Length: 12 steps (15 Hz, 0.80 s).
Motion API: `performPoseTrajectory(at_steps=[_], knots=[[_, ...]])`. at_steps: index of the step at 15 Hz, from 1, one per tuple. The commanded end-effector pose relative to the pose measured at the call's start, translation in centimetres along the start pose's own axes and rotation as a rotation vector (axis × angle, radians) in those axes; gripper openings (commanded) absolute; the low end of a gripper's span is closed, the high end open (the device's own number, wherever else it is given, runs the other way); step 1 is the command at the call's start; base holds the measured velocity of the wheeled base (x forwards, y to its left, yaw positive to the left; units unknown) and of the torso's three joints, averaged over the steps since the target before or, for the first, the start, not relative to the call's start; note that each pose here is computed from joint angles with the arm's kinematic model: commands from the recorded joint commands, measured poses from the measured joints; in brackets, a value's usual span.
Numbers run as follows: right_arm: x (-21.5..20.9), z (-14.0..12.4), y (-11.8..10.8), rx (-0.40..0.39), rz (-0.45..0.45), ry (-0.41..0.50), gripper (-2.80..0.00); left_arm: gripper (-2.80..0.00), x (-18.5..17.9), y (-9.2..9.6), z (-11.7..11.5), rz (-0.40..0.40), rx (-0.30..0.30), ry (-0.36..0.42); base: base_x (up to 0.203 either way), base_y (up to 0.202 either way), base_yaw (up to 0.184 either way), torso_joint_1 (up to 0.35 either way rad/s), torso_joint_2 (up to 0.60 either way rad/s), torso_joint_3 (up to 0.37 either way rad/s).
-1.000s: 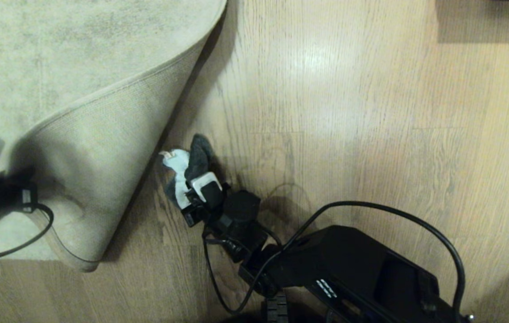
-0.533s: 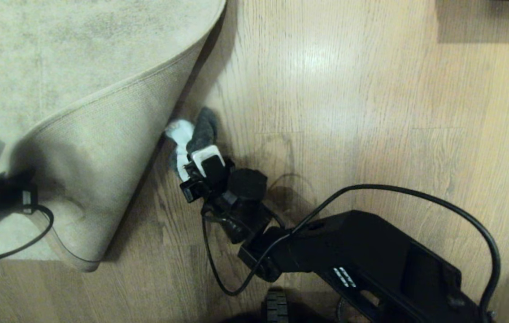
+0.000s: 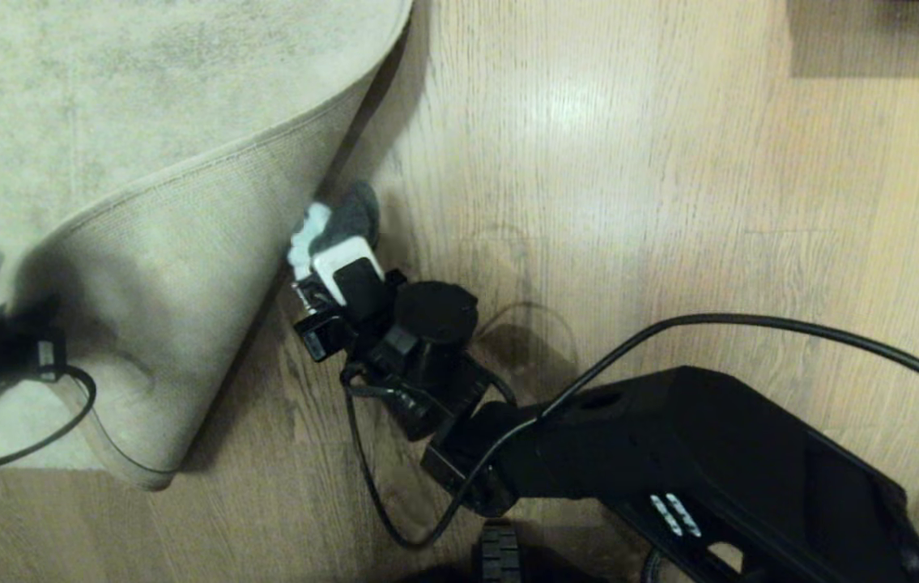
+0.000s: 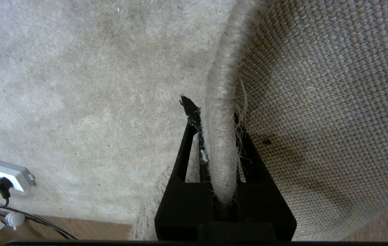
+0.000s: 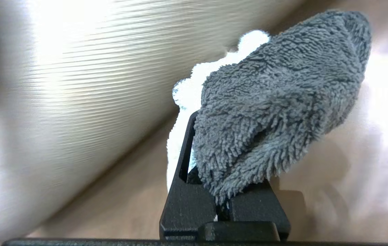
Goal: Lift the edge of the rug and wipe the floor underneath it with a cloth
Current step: Wipe the floor under the carpet with a rag
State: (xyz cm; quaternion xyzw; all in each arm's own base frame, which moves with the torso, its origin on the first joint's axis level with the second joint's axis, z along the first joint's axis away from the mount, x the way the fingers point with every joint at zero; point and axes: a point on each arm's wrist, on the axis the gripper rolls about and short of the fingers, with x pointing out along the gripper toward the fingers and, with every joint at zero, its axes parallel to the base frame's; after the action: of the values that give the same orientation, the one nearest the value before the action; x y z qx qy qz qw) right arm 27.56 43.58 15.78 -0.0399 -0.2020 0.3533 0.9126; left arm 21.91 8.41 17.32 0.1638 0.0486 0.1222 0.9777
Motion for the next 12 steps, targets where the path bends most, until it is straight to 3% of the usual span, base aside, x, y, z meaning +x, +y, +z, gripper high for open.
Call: performPoseTrajectory(at_steps=[1,6,10,12], knots=[[-1.5,1.2,3.0,0.020,0.064,0.008,-2.80,-2.80,0.0,0.0,0.0,0.002,0.002,-0.006,0.000,0.000,0.000,0.000,0.00,0.000],[-5.1,-0.4,9.3,0.077,0.207,0.083,-2.80,-2.80,0.0,0.1,0.1,0.003,-0.001,-0.007,0.000,0.000,0.000,0.000,0.00,0.000],[-6.0,-3.3,10.8,0.080,0.219,0.095,-2.80,-2.80,0.0,0.1,0.0,0.003,0.000,-0.003,0.000,0.000,0.000,0.000,0.00,0.000],[-6.4,-5.2,11.3,0.077,0.181,0.113,-2.80,-2.80,0.0,0.0,-0.3,-0.001,0.000,0.006,0.000,0.000,0.000,0.000,0.00,0.000]])
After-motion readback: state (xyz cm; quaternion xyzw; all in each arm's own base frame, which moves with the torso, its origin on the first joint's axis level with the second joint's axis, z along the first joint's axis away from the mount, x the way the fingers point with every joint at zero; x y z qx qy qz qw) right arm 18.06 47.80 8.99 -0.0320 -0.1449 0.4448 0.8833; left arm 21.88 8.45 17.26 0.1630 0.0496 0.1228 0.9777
